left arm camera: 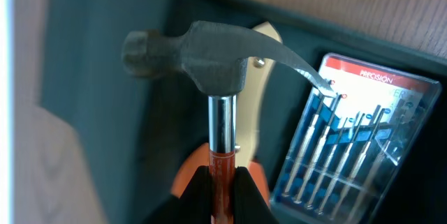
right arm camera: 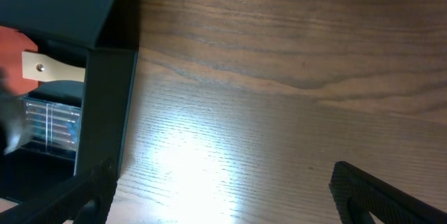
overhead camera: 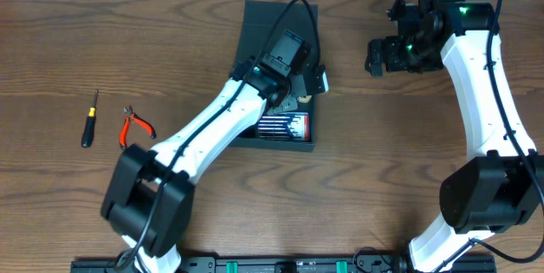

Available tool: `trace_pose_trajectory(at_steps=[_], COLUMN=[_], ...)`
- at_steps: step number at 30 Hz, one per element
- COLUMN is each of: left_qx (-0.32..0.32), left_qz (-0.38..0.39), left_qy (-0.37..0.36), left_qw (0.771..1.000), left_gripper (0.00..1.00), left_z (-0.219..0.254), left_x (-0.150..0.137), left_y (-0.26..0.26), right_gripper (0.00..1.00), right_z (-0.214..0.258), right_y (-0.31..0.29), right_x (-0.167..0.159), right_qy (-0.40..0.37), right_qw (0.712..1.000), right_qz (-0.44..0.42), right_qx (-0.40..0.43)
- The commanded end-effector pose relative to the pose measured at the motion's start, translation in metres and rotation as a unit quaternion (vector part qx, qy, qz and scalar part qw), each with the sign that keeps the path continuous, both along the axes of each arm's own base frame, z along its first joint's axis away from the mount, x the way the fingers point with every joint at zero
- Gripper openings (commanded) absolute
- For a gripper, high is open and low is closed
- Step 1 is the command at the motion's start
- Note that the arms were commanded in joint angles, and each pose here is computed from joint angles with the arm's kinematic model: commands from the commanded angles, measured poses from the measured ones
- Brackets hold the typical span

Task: Pack container
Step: 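Swing the hammer over the box and release it inside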

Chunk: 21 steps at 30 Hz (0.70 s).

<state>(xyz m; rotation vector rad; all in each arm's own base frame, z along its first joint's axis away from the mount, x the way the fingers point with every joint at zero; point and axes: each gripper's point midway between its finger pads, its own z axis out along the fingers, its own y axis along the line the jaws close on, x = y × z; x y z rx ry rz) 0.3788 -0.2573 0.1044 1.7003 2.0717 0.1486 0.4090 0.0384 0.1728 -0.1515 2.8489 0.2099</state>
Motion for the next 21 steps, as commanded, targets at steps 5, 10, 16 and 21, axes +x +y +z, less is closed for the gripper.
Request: trace_pose_trajectory(at_steps=[5, 10, 16, 21], left_qx=[0.0, -0.001, -0.004, -0.056], left_qz=[0.037, 0.051, 0.098, 0.171], left_qy=[0.042, 0.051, -0.01, -0.105], left_qw=[0.998, 0.997, 0.995, 0.978], left_gripper=[0.06, 0.17, 0.72, 0.75], left_z=[-0.03, -0.038, 0.002, 0.097], left_x=[-0.004, -0.005, 0.01, 0.021], left_y=[0.0, 0.001, 0.013, 0.041], right_gripper=[0.99, 0.99, 0.99, 0.99], right_z=[0.001, 0.001, 0.001, 0.001], right_y=[0.0, 0.0, 0.0, 0.0], right_x=[0.002, 0.003, 0.003, 0.003], right_qy=[-0.001, -0.002, -0.002, -0.002], right_qw=[1.0, 1.0, 1.0, 1.0], right_qz=[-0.009, -0.009, -0.009, -0.009], right_qx=[0.008, 0.008, 0.008, 0.008])
